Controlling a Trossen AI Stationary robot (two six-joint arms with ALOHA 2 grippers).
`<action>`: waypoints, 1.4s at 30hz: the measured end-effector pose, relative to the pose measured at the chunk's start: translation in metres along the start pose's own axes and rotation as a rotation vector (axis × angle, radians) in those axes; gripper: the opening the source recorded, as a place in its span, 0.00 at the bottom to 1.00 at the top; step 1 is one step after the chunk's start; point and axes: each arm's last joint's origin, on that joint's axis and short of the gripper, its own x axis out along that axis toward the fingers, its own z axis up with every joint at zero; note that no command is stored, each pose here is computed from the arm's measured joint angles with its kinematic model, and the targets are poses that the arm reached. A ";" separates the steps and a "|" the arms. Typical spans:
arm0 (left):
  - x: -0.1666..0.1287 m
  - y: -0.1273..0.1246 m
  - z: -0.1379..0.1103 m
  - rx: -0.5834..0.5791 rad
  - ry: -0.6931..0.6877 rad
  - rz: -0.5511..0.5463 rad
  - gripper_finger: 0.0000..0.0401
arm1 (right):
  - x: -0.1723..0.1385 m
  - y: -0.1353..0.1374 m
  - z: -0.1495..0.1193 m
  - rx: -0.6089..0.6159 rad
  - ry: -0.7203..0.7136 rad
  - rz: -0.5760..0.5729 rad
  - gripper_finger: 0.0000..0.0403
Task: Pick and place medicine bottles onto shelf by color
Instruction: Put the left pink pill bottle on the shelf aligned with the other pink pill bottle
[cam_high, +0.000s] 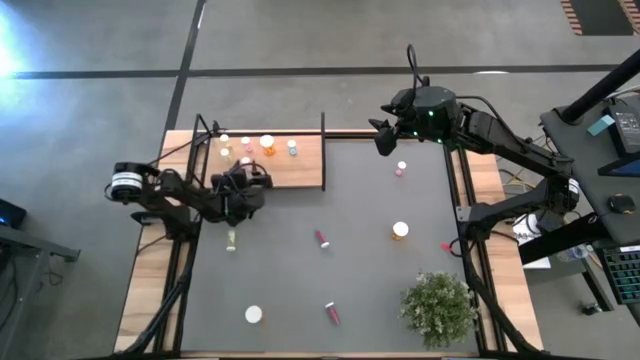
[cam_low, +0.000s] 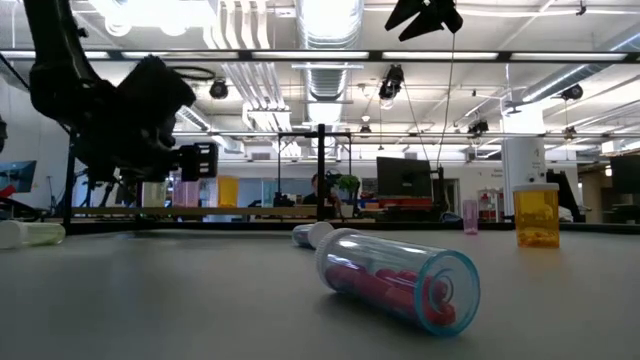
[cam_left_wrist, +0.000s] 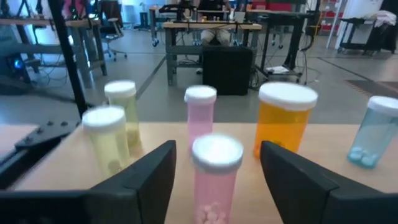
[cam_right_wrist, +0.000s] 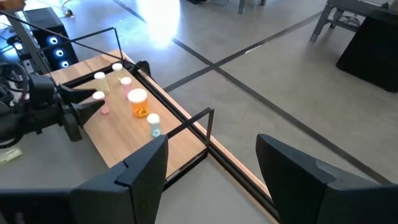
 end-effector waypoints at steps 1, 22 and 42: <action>-0.001 0.000 0.003 0.006 0.000 -0.007 0.55 | 0.000 0.000 0.000 0.000 0.000 0.000 0.58; -0.011 0.021 0.120 0.309 0.149 -0.396 0.55 | 0.000 0.000 0.000 0.000 0.001 0.000 0.58; 0.041 -0.006 0.171 0.305 0.955 -0.359 0.55 | 0.000 0.000 0.000 0.000 0.000 0.000 0.58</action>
